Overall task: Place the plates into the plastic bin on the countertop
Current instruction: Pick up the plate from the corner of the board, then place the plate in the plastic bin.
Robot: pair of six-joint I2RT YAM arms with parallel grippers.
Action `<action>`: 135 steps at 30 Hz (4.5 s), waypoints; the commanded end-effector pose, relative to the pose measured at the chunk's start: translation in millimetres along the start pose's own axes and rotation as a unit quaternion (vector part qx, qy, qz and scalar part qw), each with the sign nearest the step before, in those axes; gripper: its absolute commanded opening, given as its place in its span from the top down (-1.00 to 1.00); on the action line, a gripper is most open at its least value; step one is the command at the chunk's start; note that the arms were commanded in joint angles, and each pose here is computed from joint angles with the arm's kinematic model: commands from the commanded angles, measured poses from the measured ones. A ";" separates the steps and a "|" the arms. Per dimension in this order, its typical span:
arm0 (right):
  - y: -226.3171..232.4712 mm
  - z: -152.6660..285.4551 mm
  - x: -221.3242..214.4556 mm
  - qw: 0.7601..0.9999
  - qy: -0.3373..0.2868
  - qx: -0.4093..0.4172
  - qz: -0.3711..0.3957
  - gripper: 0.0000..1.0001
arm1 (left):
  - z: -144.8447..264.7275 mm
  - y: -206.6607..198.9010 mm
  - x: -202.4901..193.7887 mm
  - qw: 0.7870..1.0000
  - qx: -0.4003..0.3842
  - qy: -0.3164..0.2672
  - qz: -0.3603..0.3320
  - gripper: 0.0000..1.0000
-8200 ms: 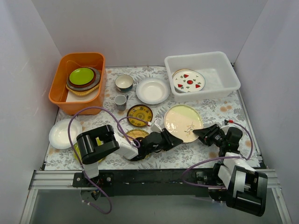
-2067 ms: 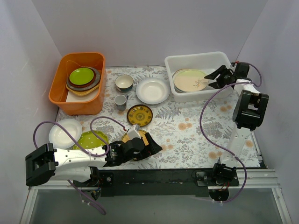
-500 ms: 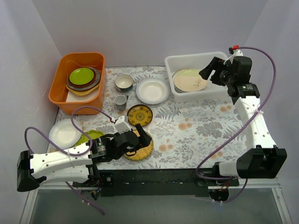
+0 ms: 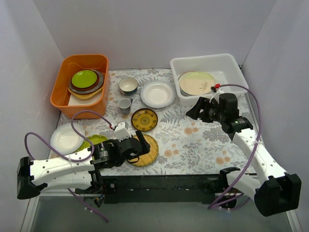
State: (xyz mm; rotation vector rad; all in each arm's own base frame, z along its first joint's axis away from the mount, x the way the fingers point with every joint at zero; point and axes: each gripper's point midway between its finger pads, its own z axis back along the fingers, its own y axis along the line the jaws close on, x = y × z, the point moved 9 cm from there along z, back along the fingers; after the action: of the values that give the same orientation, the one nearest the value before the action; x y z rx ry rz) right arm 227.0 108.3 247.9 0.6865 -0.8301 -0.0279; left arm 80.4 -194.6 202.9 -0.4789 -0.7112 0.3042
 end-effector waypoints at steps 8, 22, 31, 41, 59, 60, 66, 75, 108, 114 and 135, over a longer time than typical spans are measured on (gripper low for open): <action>30.4 -16.7 -60.5 0.994 0.045 0.098 0.016 -0.53 | -12.6 27.6 -0.3 1.000 0.021 0.008 0.017 -0.87; 44.5 -68.7 -153.8 0.970 0.180 0.162 0.007 -0.50 | -46.5 45.3 0.5 0.996 0.021 0.087 0.020 -0.88; 48.8 -95.3 -191.1 0.956 0.235 0.176 -0.006 -0.41 | -55.4 46.7 -3.5 0.993 0.027 0.112 0.008 -0.88; 47.2 -111.6 -209.3 0.944 0.261 0.199 -0.038 -0.24 | -56.9 53.6 -4.6 0.993 0.038 0.111 0.005 -0.88; 43.5 -117.9 -218.5 0.941 0.270 0.197 -0.057 0.80 | -59.3 54.7 -4.7 0.993 0.038 0.112 0.008 -0.88; 43.7 -117.5 -218.5 0.941 0.269 0.198 -0.055 0.83 | -59.1 54.8 -4.7 0.993 0.038 0.112 0.008 -0.89; 43.9 -114.2 -214.9 0.945 0.265 0.187 -0.049 0.93 | -49.3 38.7 8.5 0.995 0.002 0.098 0.002 -0.89; 51.0 -109.2 -201.4 0.953 0.244 0.177 -0.033 0.97 | -19.8 -0.5 43.9 0.996 -0.058 0.063 -0.021 -0.96; 79.7 -29.4 -23.9 0.995 0.005 0.057 0.076 0.97 | 6.8 -6.5 69.5 0.999 -0.021 0.025 -0.029 -0.96; 73.7 -32.3 10.9 0.995 -0.019 0.053 0.078 0.97 | 1.0 -1.9 63.1 0.999 -0.017 0.036 -0.026 -0.96; 13.6 -41.7 154.7 0.993 -0.104 0.057 0.007 0.97 | -13.0 9.6 45.8 0.997 0.002 0.069 -0.023 -0.96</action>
State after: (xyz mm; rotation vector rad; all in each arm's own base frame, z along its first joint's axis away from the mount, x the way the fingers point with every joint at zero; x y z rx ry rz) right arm 338.1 110.9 310.7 0.6967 -0.9458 -0.0369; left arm 122.1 -171.3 218.3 -0.4631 -0.5975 0.2190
